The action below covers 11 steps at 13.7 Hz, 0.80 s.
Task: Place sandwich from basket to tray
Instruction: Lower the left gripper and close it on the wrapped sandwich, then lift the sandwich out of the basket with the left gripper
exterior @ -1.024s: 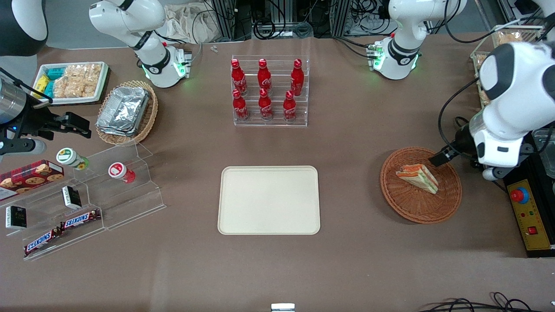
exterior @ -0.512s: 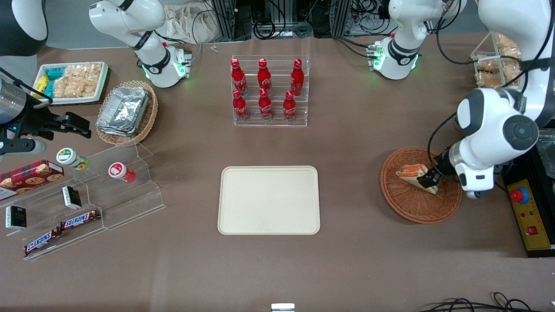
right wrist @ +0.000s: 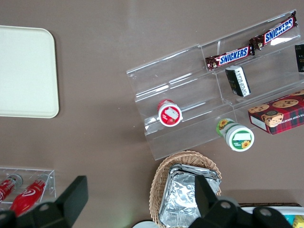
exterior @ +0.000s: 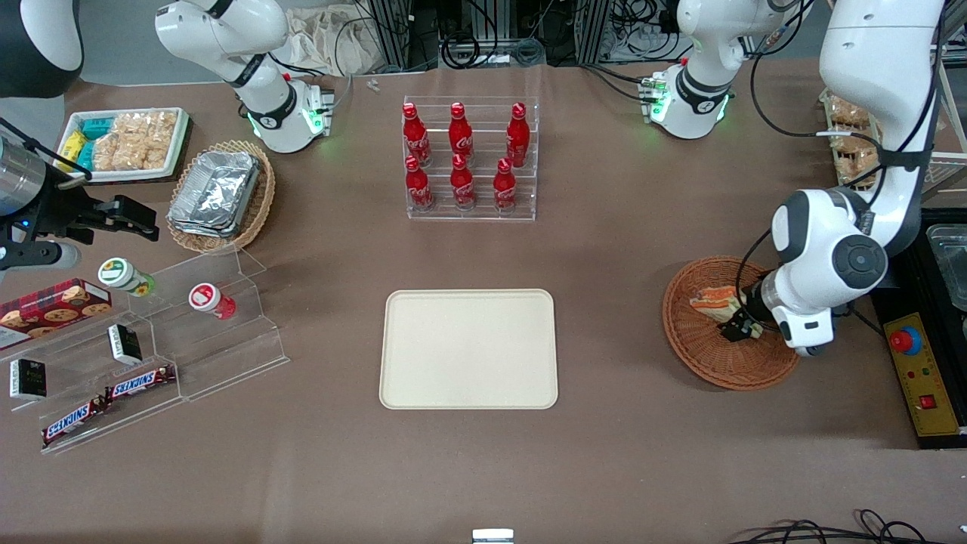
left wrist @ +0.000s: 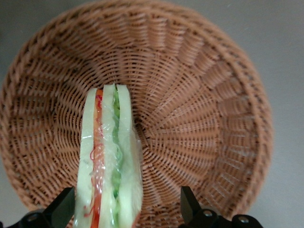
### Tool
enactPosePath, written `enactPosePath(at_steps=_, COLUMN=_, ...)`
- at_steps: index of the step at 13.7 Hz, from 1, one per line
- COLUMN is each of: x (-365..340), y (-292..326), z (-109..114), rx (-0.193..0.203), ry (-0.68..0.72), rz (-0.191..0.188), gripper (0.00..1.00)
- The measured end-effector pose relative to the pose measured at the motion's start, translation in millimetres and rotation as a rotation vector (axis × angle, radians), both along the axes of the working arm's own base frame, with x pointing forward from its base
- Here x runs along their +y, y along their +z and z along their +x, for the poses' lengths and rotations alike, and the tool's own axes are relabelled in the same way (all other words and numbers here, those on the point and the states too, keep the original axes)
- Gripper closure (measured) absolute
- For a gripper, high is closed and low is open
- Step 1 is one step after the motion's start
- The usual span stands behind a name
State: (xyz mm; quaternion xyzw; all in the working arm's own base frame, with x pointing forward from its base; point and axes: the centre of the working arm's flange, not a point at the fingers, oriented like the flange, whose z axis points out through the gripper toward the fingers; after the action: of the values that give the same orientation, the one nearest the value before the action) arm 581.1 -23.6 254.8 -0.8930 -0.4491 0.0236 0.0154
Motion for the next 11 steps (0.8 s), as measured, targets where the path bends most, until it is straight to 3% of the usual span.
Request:
enactPosePath(at_steps=3, x=8.2, y=-20.5, z=-8.3, rx=-0.014, ry=0.021, rz=0.000, gripper=0.02)
enactPosePath(at_steps=8, x=11.7, y=-22.3, z=-7.3, rx=-0.014, ry=0.026, rz=0.002, gripper=0.56)
enactPosePath(at_steps=11, x=12.9, y=21.3, z=7.7, rx=0.001, ry=-0.017, rz=0.016, gripper=0.65)
